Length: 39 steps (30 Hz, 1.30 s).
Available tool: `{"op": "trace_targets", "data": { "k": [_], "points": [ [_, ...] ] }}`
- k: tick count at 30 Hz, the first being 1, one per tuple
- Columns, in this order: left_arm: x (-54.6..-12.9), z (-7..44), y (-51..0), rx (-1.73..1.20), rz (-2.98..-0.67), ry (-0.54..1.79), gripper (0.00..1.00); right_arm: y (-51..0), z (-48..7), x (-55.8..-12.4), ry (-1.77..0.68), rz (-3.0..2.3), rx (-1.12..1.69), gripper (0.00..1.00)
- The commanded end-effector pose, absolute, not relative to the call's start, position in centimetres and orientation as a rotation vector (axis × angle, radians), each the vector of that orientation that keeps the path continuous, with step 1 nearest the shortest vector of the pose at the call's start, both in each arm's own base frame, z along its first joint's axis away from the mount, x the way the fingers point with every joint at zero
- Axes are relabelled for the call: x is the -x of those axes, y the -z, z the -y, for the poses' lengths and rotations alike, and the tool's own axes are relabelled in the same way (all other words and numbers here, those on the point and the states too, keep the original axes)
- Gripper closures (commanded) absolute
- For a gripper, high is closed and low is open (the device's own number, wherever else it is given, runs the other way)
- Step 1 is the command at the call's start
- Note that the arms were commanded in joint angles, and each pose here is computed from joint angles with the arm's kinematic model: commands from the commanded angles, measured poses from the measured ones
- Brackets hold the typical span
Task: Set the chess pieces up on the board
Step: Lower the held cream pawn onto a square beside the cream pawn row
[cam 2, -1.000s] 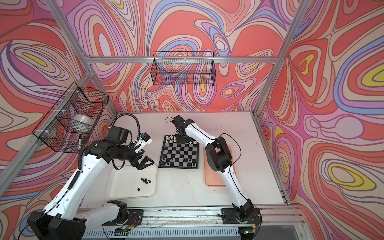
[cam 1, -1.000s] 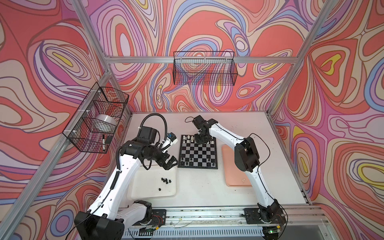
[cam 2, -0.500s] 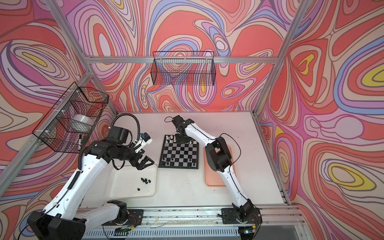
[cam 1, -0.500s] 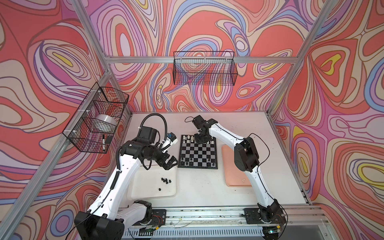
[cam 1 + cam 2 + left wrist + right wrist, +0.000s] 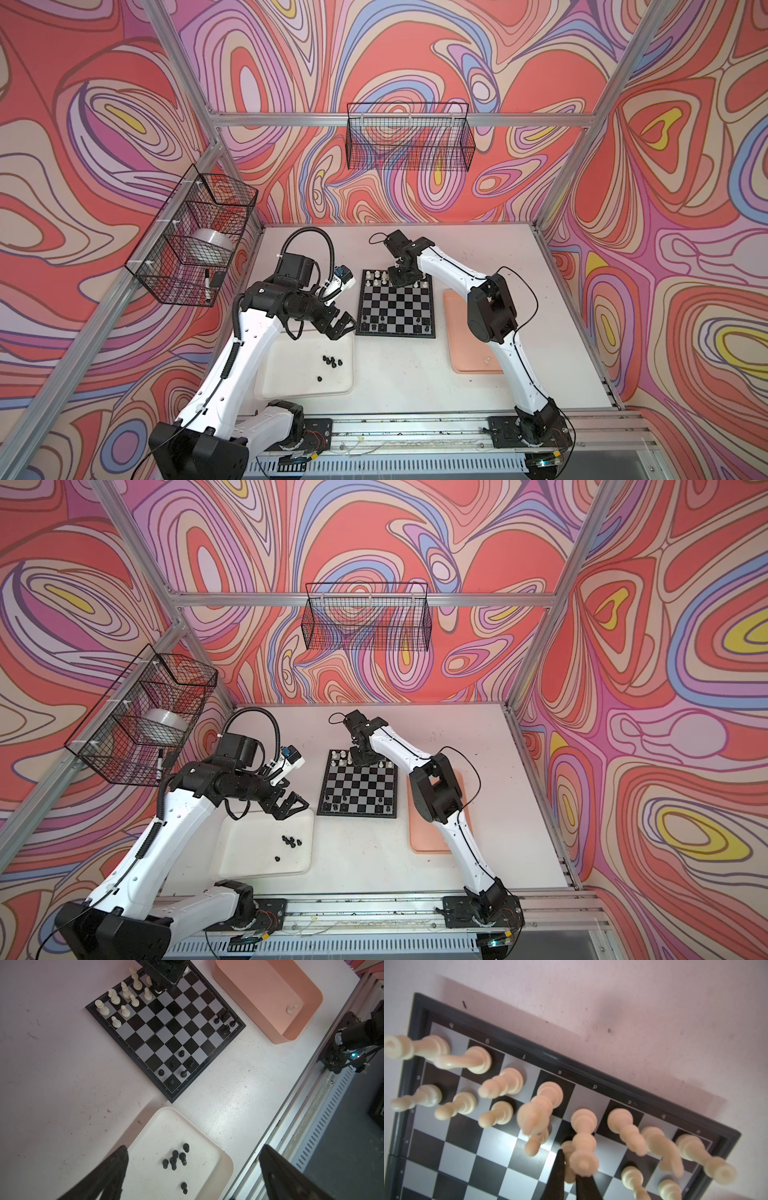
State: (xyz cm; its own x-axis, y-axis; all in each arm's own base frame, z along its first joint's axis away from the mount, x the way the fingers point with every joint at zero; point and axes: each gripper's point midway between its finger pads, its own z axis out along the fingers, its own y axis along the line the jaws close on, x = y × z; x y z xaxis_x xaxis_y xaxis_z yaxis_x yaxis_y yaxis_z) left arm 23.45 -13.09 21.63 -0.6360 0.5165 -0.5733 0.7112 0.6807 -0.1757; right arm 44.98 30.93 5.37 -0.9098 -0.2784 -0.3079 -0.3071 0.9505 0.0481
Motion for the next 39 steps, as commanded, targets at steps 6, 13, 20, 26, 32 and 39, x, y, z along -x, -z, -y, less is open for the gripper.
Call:
{"op": "trace_targets", "data": {
  "k": [6,13,20,26,32,39],
  "points": [
    [-23.08,13.14,-21.52,-0.965,-2.403,0.534,0.01,-4.41,-31.10,-45.26,-0.107,-2.803,0.448,0.87],
    [-23.11,13.15,-21.61,-0.963,-2.400,0.534,0.01,-4.45,-31.23,-45.34,-0.111,-2.800,0.452,0.85],
    [-23.15,13.14,-21.58,-0.963,-2.402,0.534,0.01,-4.83,-31.32,-45.50,-0.117,-2.790,0.456,0.85],
    [-23.11,13.13,-21.60,-0.966,-2.400,0.531,0.01,-5.08,-31.45,-45.65,-0.120,-2.781,0.457,0.85],
    [-23.09,13.10,-21.56,-0.964,-2.402,0.530,0.01,-4.86,-31.53,-45.58,-0.123,-2.788,0.460,0.84],
    [-23.09,13.10,-21.61,-0.964,-2.400,0.530,0.01,-5.10,-31.33,-45.62,-0.114,-2.784,0.460,0.80]
  ]
}}
